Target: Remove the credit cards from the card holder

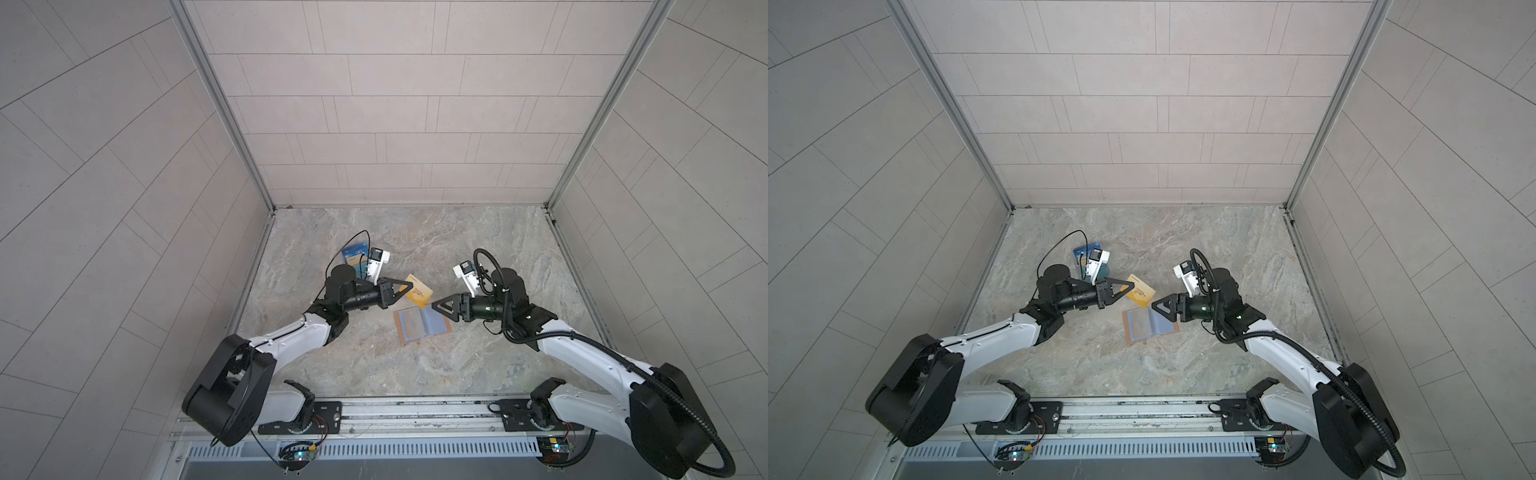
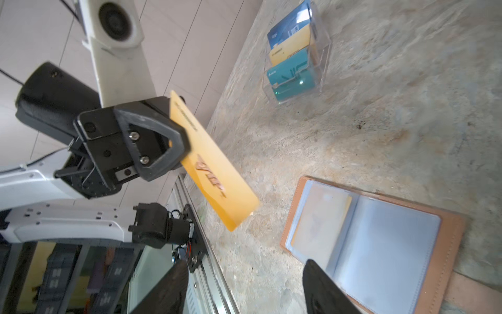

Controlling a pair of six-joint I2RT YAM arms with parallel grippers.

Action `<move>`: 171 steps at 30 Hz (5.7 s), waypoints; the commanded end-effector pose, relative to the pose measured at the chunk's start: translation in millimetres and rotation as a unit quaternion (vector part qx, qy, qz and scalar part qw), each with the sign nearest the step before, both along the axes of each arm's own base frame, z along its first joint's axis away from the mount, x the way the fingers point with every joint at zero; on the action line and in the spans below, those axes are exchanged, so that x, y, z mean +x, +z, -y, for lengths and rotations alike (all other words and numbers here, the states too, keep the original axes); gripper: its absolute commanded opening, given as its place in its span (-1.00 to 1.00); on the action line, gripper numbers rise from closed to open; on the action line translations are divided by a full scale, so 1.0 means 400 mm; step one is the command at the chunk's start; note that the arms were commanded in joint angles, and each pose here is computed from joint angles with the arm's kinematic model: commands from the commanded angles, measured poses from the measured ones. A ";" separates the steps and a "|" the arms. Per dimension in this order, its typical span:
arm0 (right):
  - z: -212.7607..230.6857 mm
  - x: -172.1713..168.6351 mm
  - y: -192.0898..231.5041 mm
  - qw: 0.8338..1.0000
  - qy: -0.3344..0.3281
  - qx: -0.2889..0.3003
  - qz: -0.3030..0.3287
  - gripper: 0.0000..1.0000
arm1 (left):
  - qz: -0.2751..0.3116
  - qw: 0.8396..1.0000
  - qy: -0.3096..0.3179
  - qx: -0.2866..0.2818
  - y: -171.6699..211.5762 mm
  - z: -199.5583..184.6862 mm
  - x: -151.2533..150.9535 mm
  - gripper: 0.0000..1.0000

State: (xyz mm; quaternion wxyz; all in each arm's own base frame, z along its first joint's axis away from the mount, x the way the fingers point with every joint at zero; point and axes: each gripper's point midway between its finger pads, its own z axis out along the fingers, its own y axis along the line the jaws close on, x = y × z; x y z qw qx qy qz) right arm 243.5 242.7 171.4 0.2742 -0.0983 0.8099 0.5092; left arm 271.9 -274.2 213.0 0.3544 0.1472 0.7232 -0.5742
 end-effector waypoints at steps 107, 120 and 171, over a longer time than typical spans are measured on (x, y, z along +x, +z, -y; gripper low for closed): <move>-0.039 -0.035 0.051 0.969 0.161 -0.177 0.068 0.07 | 0.141 0.906 -0.096 0.387 0.006 -0.169 -0.021 -1.00; 0.020 -0.016 0.012 0.966 0.101 -0.229 0.066 0.15 | 0.203 0.817 -0.080 0.533 -0.062 -0.300 0.250 -1.00; 0.041 -0.002 0.004 0.967 0.082 -0.233 0.063 0.18 | 0.130 0.831 -0.126 0.526 -0.288 -0.398 0.435 -1.00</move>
